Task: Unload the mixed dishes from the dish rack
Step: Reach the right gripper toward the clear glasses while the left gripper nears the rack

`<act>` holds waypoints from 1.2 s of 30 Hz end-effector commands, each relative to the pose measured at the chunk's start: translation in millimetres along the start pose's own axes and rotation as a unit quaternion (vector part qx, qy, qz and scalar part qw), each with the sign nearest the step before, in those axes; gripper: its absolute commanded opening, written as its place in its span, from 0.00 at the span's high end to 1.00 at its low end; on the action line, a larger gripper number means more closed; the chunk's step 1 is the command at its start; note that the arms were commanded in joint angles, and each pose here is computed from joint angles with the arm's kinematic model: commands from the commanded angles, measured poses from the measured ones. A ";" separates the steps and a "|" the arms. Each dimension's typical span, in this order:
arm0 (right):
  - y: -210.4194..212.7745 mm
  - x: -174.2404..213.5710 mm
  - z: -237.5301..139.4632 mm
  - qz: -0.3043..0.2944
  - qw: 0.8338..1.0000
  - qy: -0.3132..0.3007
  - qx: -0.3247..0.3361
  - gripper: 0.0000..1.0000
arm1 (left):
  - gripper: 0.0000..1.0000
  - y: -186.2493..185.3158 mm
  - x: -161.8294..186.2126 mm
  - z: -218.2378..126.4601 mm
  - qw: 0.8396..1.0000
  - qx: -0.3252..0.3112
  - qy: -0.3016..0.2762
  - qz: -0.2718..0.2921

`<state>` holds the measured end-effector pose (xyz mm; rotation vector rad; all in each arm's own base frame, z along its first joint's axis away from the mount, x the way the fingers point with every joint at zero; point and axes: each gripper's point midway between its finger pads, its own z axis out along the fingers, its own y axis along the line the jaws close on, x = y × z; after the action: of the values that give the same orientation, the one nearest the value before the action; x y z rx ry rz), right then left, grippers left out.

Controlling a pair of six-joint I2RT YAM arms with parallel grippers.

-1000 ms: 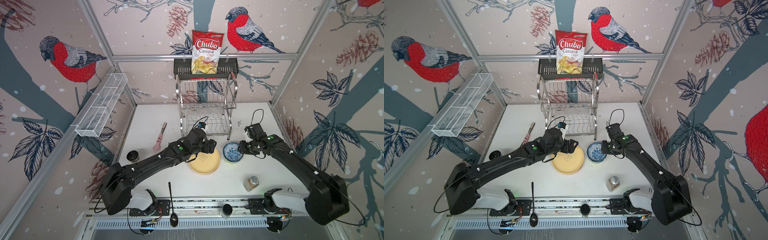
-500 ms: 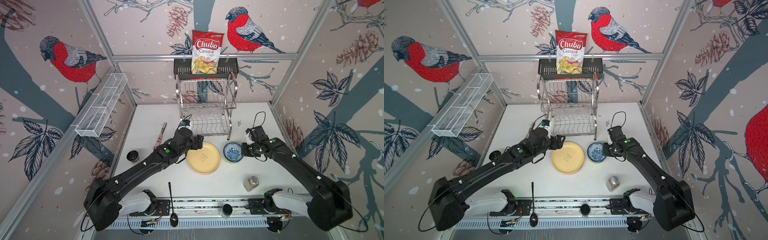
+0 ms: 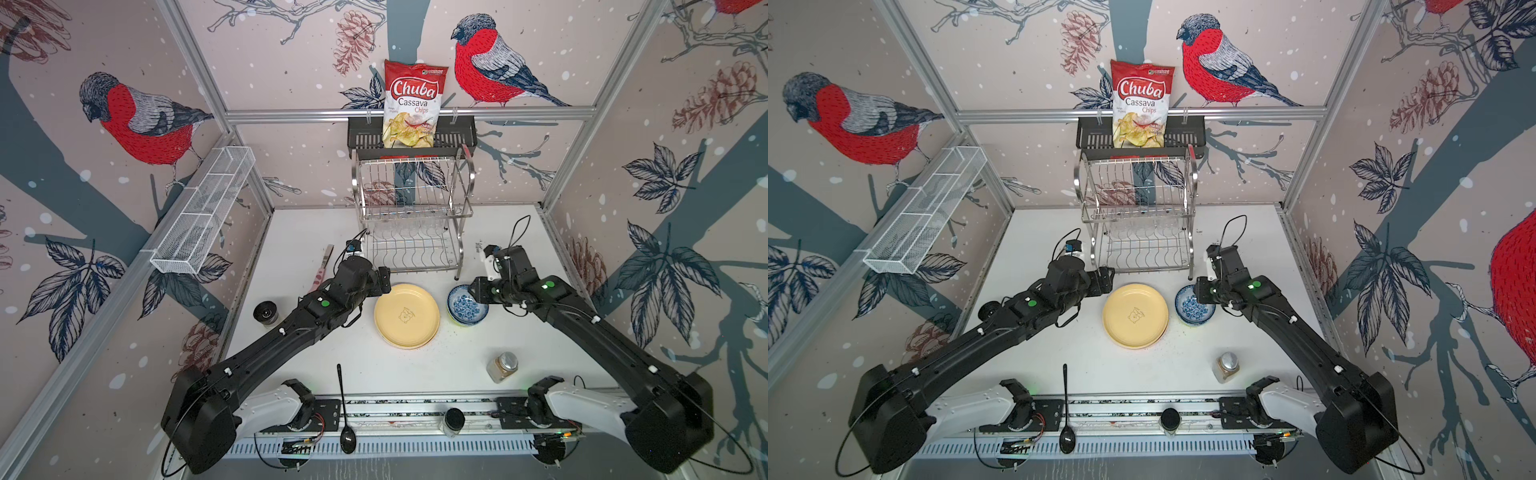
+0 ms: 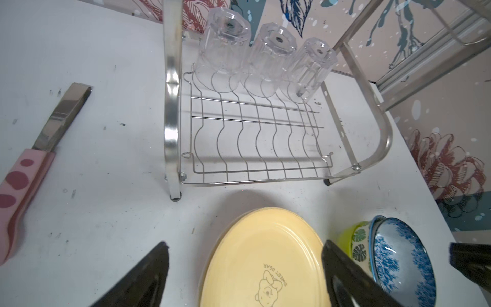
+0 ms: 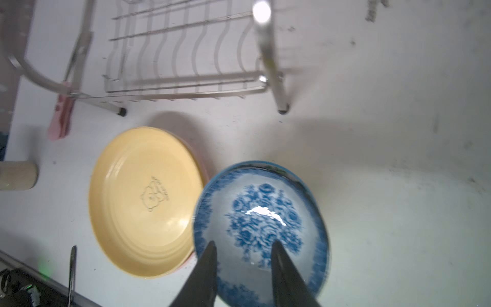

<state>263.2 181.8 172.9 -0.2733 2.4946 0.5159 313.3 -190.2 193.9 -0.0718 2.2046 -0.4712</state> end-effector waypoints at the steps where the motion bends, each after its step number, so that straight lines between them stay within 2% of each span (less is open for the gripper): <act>1: 29.0 -34.7 -3.6 -0.034 0.996 -0.085 -0.004 0.50 | 0.09 14.4 -7.9 7.4 0.999 -0.027 -0.017 -0.015; 8: 70.9 -58.4 17.7 -0.079 0.981 -0.176 -0.006 0.30 | 0.05 49.3 -32.1 33.5 0.997 -0.052 -0.048 -0.044; 9: 74.8 -62.1 18.5 -0.083 0.978 -0.191 -0.008 0.03 | 0.05 52.2 -34.6 37.7 0.996 -0.050 -0.050 -0.048; 10: 76.8 -63.2 27.7 -0.088 0.976 -0.197 -0.004 0.01 | 0.05 53.8 -36.8 42.3 0.996 -0.046 -0.051 -0.049; 13: 80.8 -72.5 38.8 -0.099 0.968 -0.231 0.003 0.01 | 0.06 54.8 -39.2 51.6 0.997 -0.039 -0.054 -0.047; 19: 70.8 -94.9 59.4 -0.084 0.953 -0.285 0.055 0.01 | 0.06 52.5 -29.7 71.8 0.999 -0.030 -0.033 -0.032; 22: 74.4 -106.7 66.6 -0.078 0.947 -0.309 0.047 0.01 | 0.06 56.7 -24.9 80.4 0.998 -0.038 -0.023 -0.033; 27: 76.2 -123.8 96.3 -0.086 0.944 -0.316 0.041 0.00 | 0.08 55.5 -23.1 92.1 0.999 -0.036 -0.016 -0.031; 29: 77.3 -129.7 106.9 -0.095 0.940 -0.326 0.026 0.06 | 0.14 53.2 -23.7 97.2 0.999 -0.033 -0.012 -0.028; 33: 74.0 -142.9 125.3 -0.092 0.936 -0.339 0.019 0.08 | 0.29 51.5 -22.0 105.6 0.999 -0.036 0.007 -0.022; 36: 75.7 -151.4 136.2 -0.098 0.933 -0.345 0.019 0.08 | 0.50 50.2 -20.1 111.2 0.999 -0.036 0.017 -0.012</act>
<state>422.7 306.2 157.5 -0.2538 1.8627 0.3400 413.8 -169.0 127.2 -0.1738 2.2553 -0.4031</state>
